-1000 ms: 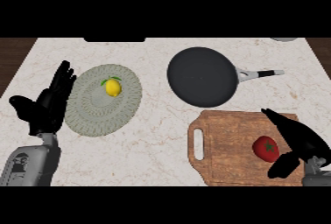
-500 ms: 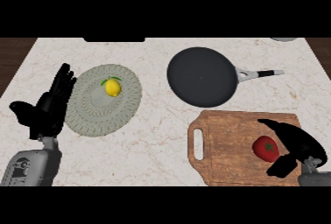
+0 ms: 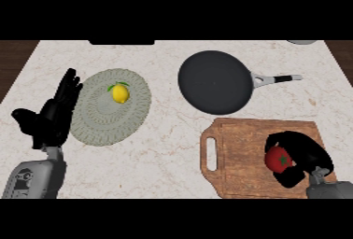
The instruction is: Pick the tomato from the cutting board and place it in the pan
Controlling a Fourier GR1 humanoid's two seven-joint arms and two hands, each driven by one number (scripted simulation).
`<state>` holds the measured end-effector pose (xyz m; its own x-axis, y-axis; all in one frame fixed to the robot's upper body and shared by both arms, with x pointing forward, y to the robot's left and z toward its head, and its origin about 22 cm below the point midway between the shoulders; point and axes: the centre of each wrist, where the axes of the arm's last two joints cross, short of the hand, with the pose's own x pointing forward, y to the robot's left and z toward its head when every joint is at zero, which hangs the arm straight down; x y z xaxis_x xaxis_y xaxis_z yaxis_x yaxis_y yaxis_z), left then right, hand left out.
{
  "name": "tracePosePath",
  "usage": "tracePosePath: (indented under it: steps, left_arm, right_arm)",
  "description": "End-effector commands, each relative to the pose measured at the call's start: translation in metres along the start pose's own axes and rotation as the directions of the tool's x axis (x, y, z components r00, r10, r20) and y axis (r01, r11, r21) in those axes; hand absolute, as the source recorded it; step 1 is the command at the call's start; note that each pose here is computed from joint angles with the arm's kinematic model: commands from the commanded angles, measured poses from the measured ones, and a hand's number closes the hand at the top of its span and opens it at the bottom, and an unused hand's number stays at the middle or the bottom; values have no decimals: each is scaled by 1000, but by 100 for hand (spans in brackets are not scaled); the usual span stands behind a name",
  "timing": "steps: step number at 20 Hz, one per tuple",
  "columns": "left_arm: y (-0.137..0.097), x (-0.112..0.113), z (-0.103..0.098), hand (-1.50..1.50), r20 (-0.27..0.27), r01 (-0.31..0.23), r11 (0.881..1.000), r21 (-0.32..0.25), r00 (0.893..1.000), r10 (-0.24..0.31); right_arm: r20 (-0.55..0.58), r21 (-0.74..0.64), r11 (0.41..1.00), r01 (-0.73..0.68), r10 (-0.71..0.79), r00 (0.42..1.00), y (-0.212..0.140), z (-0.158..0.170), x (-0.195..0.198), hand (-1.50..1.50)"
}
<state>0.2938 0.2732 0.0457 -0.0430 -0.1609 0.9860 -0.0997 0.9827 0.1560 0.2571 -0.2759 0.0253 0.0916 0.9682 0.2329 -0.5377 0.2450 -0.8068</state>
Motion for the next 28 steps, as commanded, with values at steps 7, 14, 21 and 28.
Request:
tracePosePath:
  steps: [7,14,21,28]
  left_arm:
    - [-4,6,-6,0,13,5,998,-60,1000,-4]
    - [-5,6,-6,0,5,-1,1000,-25,1000,2]
    - [-8,5,-9,0,-1,0,1000,-20,1000,0]
    - [-2,5,-10,0,10,5,1000,-7,1000,-5]
  right_arm:
    - [453,-12,965,-262,239,859,73,42,222,150]
    - [465,-376,925,-61,245,851,51,76,268,150]
    - [518,-478,851,218,73,852,24,112,288,150]
    - [543,-524,743,417,-86,835,-23,81,288,150]
